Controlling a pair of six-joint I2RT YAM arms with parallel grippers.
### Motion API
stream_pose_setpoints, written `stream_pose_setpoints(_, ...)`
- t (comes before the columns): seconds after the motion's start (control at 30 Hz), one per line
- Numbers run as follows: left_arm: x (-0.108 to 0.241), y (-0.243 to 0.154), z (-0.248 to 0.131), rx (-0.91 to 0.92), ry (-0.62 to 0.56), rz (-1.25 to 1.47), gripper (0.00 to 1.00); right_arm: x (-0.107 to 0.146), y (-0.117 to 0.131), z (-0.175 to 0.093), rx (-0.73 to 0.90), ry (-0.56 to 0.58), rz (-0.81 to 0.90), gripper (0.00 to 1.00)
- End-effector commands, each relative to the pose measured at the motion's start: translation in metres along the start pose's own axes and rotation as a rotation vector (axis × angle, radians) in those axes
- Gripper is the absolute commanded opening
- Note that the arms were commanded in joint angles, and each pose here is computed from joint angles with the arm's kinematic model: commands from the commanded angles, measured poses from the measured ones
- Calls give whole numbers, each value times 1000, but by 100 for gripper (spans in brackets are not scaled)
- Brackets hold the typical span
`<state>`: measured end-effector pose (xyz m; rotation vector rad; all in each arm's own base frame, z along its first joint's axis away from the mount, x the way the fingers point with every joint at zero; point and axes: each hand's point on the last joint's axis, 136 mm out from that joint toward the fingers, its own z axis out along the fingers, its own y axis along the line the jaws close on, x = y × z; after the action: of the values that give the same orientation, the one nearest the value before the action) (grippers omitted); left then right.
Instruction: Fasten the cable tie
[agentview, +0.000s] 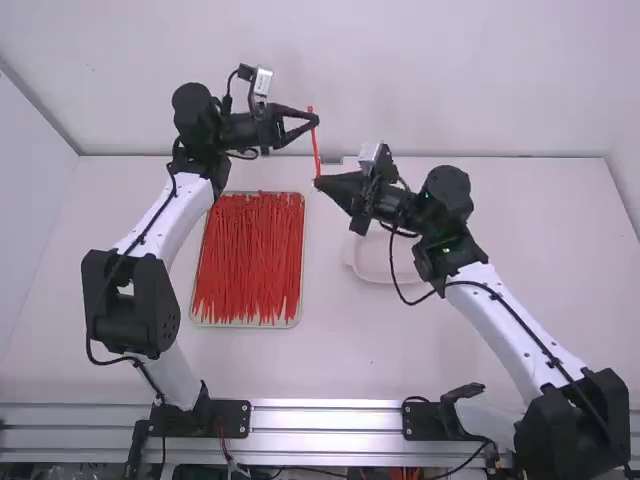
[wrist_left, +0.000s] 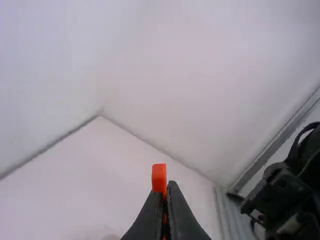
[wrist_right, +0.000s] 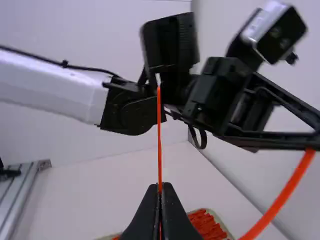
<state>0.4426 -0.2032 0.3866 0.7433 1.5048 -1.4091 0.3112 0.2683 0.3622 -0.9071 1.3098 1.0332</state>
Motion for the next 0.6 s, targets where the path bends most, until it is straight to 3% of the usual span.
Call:
stream_pose_setpoints(0.0, 1, 0, -1, 5, 2, 197, 2, 1, -3, 3, 26, -11, 169, 0)
stream_pose_setpoints(0.3, 1, -2, -1, 9, 0, 397, 2, -12, 2, 4, -1, -60, 427, 0)
stream_pose_setpoints(0.57, 9, -19, 3, 101, 34, 427, 2, -5, 13, 11, -27, -31, 359, 0)
